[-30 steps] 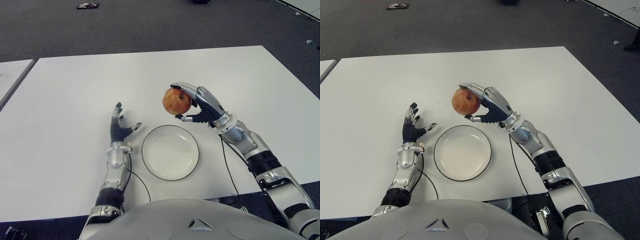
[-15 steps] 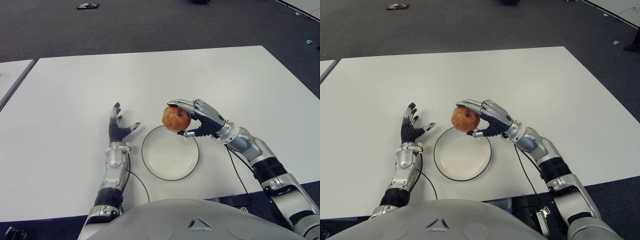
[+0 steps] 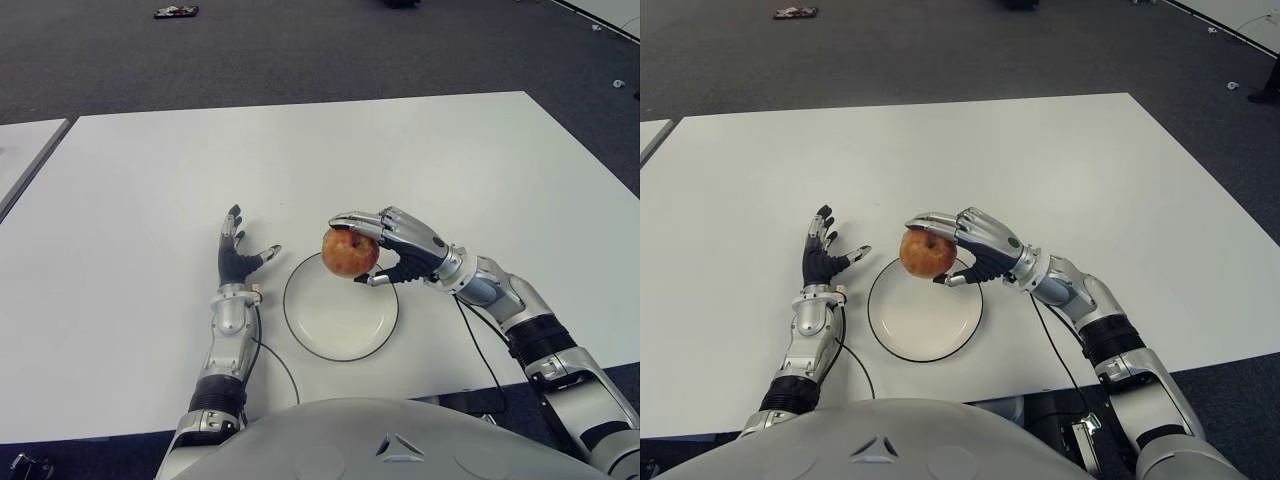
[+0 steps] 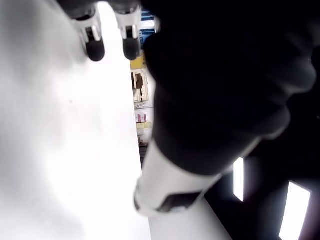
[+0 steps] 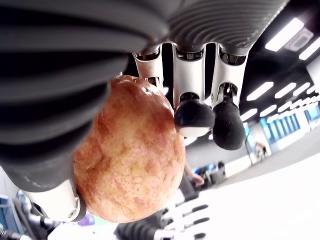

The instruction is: Put the apples into the plate.

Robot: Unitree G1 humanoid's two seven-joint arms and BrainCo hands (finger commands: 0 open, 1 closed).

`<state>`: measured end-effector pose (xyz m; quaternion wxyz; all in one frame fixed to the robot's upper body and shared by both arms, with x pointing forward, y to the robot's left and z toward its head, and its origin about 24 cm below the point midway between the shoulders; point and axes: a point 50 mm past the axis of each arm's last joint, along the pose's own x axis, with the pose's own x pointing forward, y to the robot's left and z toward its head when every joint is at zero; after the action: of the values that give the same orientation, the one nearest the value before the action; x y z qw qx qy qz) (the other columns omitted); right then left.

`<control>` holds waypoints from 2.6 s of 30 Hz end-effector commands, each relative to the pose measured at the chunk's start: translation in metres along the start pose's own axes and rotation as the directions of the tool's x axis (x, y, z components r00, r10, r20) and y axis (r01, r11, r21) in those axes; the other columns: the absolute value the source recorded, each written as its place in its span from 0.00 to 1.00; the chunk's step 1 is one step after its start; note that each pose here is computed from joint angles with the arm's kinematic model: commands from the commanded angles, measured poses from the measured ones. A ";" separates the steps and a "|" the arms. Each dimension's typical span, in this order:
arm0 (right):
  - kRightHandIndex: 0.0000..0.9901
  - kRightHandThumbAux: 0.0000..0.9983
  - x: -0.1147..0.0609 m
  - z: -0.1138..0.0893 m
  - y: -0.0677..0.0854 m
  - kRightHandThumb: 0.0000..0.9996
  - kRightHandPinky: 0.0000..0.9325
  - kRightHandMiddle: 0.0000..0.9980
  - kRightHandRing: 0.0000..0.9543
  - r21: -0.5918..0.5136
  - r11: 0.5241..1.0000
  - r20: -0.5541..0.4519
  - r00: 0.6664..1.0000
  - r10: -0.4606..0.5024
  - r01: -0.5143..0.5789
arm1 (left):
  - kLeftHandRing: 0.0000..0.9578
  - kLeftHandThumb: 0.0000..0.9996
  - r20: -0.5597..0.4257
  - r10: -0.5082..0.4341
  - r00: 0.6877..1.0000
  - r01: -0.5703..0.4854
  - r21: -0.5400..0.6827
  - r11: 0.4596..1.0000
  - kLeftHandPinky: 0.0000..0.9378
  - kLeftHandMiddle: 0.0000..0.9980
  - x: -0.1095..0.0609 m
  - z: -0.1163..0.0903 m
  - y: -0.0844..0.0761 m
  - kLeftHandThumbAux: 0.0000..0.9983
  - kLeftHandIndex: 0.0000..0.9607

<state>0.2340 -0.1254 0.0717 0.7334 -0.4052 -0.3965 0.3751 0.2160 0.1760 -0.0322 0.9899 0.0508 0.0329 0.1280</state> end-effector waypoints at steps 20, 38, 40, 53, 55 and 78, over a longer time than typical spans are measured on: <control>0.45 0.71 -0.004 0.006 0.015 0.75 0.94 0.87 0.92 -0.016 0.981 0.013 0.981 0.192 -0.192 | 0.02 0.00 -0.028 -0.013 1.000 0.014 0.015 1.000 0.02 0.03 0.002 -0.003 -0.001 0.47 0.00; 0.45 0.71 -0.003 0.010 0.022 0.75 0.94 0.87 0.91 -0.002 0.963 0.043 0.962 0.271 -0.271 | 0.01 0.00 -0.024 -0.015 1.000 0.015 0.001 1.000 0.03 0.02 0.005 -0.002 -0.002 0.47 0.00; 0.45 0.71 -0.003 0.010 0.022 0.75 0.94 0.87 0.91 -0.005 0.962 0.041 0.961 0.274 -0.274 | 0.01 0.00 -0.023 -0.015 1.000 0.015 0.002 1.000 0.03 0.02 0.005 -0.001 -0.002 0.47 0.00; 0.44 0.71 -0.002 0.013 0.022 0.71 0.82 0.81 0.85 -0.040 0.977 0.051 0.976 0.212 -0.210 | 0.01 0.00 -0.020 -0.017 1.000 0.017 0.001 1.000 0.03 0.02 0.005 -0.001 -0.002 0.47 0.00; 0.44 0.72 -0.002 0.014 0.021 0.70 0.79 0.79 0.82 -0.053 0.980 0.064 0.979 0.193 -0.189 | 0.01 0.00 -0.019 -0.017 1.000 0.017 0.002 1.000 0.03 0.02 0.005 0.000 -0.002 0.47 0.00; 0.43 0.64 -0.002 0.009 0.021 0.49 0.60 0.66 0.66 -0.207 0.959 0.025 0.978 0.205 -0.195 | 0.02 0.00 -0.023 -0.012 1.000 0.012 0.003 1.000 0.03 0.02 0.006 0.000 -0.001 0.49 0.00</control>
<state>0.2180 -0.1161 0.0541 0.6567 -0.4822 -0.4140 0.4059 0.2199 0.1761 -0.0329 0.9899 0.0494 0.0400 0.1270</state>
